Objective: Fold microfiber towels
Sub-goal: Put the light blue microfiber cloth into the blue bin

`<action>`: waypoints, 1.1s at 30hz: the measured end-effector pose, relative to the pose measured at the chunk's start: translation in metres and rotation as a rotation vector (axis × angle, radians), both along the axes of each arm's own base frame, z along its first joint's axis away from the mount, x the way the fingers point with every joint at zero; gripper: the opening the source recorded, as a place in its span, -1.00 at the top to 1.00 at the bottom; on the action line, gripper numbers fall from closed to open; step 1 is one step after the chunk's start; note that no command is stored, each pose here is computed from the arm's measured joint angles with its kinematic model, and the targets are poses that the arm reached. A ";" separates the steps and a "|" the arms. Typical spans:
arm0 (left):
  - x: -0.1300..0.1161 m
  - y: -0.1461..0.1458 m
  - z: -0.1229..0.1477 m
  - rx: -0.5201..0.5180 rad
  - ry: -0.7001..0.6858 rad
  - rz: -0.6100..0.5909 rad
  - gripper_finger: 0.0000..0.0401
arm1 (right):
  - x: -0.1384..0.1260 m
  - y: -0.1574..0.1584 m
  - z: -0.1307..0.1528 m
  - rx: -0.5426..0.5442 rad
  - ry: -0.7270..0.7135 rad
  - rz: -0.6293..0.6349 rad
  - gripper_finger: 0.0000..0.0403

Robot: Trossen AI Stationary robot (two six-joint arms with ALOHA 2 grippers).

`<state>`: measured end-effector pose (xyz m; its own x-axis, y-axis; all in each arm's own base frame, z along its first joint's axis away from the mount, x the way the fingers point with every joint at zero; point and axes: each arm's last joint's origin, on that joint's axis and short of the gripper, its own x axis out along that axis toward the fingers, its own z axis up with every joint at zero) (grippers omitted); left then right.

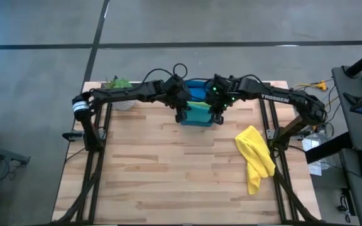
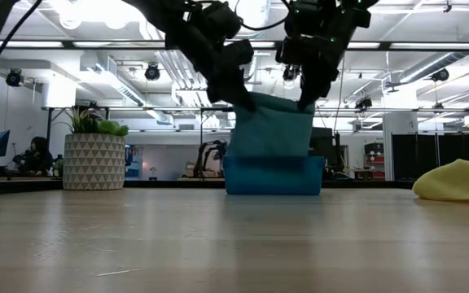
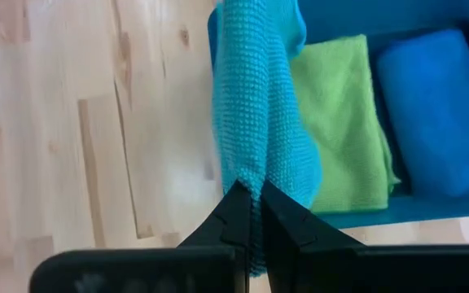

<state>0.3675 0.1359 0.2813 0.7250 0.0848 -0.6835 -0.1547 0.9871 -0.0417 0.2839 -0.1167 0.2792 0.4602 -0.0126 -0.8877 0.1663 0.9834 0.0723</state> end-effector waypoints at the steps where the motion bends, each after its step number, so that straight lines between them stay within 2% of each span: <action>1: 0.001 0.000 -0.002 -0.006 0.004 0.004 1.00 | 0.000 0.000 -0.002 0.003 0.006 -0.001 0.96; 11: 0.005 0.000 -0.010 0.027 0.034 0.038 1.00 | 0.001 -0.004 -0.001 -0.081 0.033 -0.002 0.96; 24: 0.010 -0.012 -0.011 -0.010 0.027 -0.025 1.00 | -0.003 0.000 -0.004 -0.018 0.070 0.038 0.96; 33: 0.019 -0.005 -0.038 0.021 0.109 0.015 1.00 | 0.006 -0.008 -0.021 -0.019 0.113 0.050 0.96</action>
<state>0.3865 0.1307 0.2432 0.6453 0.1103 -0.7560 -0.1716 0.9852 -0.0028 0.2899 -0.1251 0.2581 0.3578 -0.0096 -0.9338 0.1227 0.9918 0.0368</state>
